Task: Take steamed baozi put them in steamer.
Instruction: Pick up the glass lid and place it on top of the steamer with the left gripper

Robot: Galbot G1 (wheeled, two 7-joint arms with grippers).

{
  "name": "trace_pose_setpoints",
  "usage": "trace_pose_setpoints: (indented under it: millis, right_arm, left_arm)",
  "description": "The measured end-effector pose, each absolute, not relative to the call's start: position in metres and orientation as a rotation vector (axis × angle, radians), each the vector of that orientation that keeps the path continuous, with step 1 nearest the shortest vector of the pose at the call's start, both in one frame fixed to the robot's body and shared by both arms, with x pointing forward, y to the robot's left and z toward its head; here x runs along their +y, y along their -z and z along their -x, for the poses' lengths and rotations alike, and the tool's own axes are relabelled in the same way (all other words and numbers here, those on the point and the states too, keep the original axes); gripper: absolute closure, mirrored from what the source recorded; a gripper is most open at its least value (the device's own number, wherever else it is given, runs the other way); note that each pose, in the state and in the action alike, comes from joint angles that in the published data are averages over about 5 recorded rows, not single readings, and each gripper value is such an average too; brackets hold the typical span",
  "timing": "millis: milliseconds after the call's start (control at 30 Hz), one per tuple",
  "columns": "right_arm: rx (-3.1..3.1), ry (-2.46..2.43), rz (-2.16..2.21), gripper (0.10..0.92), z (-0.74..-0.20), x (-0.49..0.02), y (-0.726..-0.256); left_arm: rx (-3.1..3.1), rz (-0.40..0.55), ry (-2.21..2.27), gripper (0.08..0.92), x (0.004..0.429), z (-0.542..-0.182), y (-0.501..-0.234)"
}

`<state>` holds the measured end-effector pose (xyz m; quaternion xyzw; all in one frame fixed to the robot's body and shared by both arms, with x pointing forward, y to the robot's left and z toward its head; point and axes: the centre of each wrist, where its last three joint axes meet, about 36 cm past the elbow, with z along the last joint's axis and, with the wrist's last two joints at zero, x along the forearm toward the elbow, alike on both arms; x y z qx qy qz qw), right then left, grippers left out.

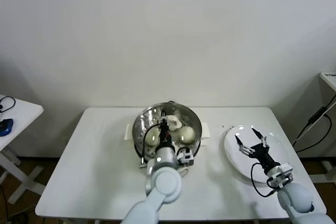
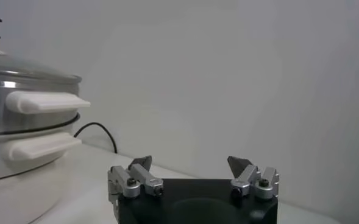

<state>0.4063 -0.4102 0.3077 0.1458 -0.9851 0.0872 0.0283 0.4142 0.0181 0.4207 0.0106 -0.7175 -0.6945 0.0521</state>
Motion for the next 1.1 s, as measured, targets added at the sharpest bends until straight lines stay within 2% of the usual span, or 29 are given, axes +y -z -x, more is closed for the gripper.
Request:
trace_pose_setpoints:
  millis: [300,567,667,1100]
  right_arm:
    - [-3.033,-0.275,-0.452,0.2,-0.407,-0.412,-0.306]
    - [-3.023,-0.279,-0.453,0.2,-0.407,-0.414,-0.303]
    - [-3.02,-0.28,-0.451,0.2,-0.407,-0.415,-0.302]
    - [-3.012,-0.29,-0.462,0.2,-0.411,-0.415,-0.302]
  left_arm:
    - [-2.206,-0.042,2.108,0.424,0.023,-0.41,-0.43]
    - [-2.246,-0.007,2.079,0.207,0.027,-0.398,-0.44]
    - [-2.267,0.015,2.062,0.181,0.028,-0.394,-0.445]
    - [-2.337,0.086,1.97,0.177,0.045,-0.376,-0.46]
